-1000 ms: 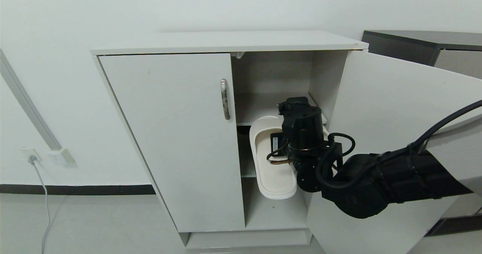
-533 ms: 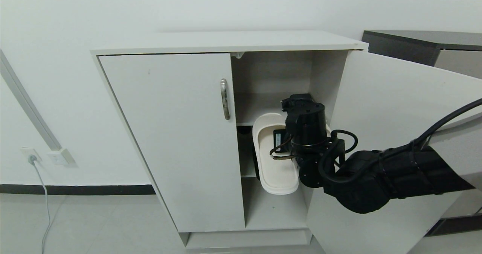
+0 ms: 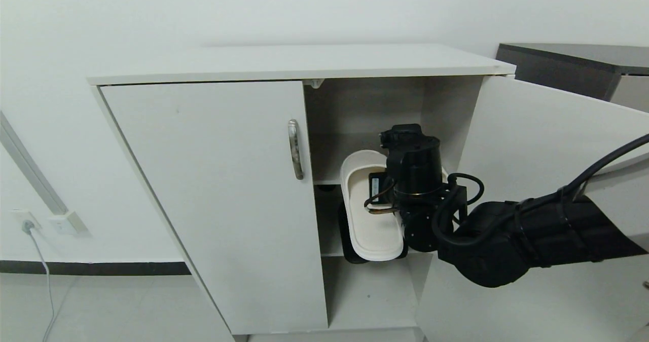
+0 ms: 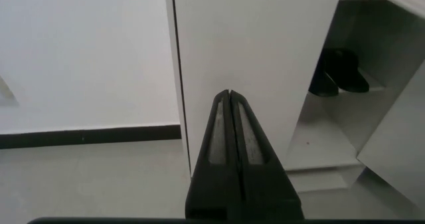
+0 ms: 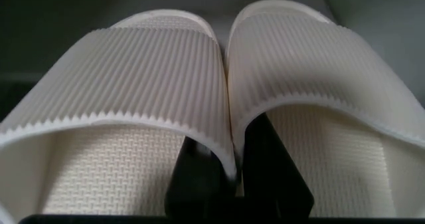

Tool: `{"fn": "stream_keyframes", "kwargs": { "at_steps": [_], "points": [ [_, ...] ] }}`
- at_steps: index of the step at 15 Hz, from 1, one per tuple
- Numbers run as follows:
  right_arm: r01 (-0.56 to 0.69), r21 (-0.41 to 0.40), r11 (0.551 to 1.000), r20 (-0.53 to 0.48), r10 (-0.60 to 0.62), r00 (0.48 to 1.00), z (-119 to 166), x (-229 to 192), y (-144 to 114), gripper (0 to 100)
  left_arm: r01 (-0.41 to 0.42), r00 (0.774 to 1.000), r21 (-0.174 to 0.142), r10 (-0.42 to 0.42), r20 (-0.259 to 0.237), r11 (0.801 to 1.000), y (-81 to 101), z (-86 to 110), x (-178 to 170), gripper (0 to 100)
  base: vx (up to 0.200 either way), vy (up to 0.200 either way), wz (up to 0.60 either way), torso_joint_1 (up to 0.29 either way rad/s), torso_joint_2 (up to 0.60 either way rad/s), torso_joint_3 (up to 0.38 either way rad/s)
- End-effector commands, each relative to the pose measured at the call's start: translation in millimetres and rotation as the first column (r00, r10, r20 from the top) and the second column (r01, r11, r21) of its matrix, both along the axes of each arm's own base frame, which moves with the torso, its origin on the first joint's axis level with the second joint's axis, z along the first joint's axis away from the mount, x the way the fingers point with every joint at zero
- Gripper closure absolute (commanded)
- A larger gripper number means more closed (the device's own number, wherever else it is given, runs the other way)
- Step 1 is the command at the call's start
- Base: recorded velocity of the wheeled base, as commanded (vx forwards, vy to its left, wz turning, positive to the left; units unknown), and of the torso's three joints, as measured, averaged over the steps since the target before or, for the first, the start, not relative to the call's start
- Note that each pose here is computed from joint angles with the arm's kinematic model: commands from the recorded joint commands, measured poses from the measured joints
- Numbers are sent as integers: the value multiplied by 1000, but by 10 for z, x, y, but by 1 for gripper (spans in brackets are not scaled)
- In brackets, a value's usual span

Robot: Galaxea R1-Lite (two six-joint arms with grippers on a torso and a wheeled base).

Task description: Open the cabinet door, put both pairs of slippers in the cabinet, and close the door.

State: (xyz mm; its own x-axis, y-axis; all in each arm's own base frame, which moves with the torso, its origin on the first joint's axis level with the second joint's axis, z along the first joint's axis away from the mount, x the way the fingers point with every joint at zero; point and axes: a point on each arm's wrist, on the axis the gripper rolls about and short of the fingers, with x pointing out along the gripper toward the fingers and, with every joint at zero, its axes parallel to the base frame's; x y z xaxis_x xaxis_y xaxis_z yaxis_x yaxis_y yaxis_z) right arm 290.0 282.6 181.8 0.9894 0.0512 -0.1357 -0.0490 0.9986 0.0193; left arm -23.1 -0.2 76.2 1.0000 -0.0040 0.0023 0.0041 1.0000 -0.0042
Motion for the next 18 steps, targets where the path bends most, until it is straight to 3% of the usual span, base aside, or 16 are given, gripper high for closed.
{"fn": "stream_keyframes", "kwargs": {
  "at_steps": [1, 12, 15, 18],
  "points": [
    [-2, 3, 1000, 3, 2, 1000, 27, -19, -5, 100, 1, 1000, 0, -1, -1, 1000, 0, 0, 1, 100, 200, 0, 0, -2, 2, 2],
    [-34, -30, 999, -43, 33, 999, 71, 55, 2, 100, 1, 1000, -2, -1, -1, 1000, 0, 0, 1, 100, 18, 0, 0, 0, 0, 0],
    [-67, 23, 998, -122, 69, 990, 272, 185, 26, 100, 1, 1000, -3, -1, -1, 1000, 0, 0, 1, 100, 0, 0, 0, 0, 0, 0],
    [-65, 43, 997, -142, 70, 987, 266, 305, 93, 100, 1, 1000, -3, -1, -1, 1000, 0, 0, 1, 100, 0, 0, 0, 0, 0, 0]
  ]
}}
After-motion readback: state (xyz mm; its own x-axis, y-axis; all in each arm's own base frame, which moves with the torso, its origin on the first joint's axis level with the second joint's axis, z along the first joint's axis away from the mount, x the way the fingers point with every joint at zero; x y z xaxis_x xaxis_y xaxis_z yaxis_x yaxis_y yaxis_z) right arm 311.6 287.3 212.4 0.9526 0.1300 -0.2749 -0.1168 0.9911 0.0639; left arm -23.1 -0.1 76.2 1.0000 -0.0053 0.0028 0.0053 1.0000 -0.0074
